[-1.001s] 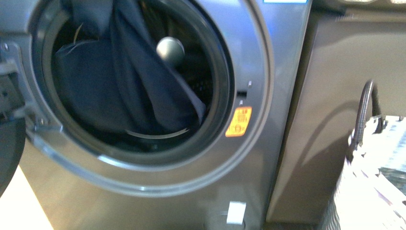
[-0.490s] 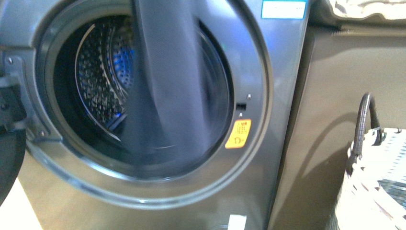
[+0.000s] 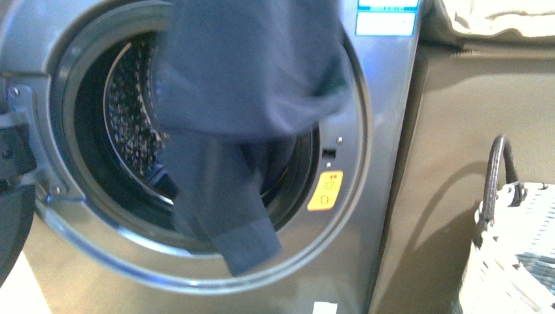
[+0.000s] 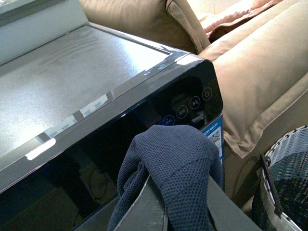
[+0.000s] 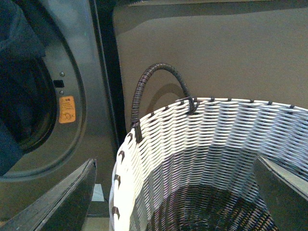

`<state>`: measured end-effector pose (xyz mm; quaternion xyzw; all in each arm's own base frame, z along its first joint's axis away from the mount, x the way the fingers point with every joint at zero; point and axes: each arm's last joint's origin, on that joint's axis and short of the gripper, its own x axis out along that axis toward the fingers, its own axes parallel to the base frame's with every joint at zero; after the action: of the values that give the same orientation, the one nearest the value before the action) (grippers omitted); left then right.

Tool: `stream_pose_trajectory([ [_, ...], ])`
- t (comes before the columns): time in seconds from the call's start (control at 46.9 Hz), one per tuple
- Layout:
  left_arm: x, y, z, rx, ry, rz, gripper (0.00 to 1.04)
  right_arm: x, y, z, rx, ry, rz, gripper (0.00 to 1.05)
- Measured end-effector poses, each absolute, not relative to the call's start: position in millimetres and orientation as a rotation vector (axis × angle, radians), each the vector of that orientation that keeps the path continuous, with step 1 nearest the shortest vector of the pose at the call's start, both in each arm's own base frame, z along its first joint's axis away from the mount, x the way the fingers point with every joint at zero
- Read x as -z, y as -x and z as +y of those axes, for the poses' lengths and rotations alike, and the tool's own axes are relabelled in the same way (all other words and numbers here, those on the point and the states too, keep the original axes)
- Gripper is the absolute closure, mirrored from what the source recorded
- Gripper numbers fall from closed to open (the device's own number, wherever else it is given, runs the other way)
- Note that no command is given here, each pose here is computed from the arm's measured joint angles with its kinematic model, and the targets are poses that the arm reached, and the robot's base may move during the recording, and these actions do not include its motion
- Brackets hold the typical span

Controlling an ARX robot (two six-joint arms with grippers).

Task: Collect clothes from washing machine

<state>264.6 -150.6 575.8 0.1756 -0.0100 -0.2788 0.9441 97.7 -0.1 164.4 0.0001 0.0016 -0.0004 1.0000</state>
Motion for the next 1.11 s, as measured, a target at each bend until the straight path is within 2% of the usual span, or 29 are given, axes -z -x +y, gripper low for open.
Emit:
stream_pose_trajectory([
  [0.724, -574.6, -262.7, -161.7, 0.576, -0.362, -0.018, 0.98, -164.5, -97.7, 0.0, -0.006, -0.001, 0.002, 0.08],
  [0.788, -574.7, -262.3, -162.1, 0.570, -0.362, -0.018, 0.98, -181.4, -99.1, -2.0, -0.248, -0.163, -0.143, 0.08],
  [0.895, -574.5, -261.4, -164.3, 0.575, -0.363, -0.018, 0.98, -194.8, -98.5, -1.3, -0.462, -0.328, -0.174, 0.08],
  [1.108, -574.4, -260.8, -165.7, 0.570, -0.365, -0.018, 0.98, -238.7, -120.5, 8.9, -0.619, -0.385, -0.188, 0.08],
])
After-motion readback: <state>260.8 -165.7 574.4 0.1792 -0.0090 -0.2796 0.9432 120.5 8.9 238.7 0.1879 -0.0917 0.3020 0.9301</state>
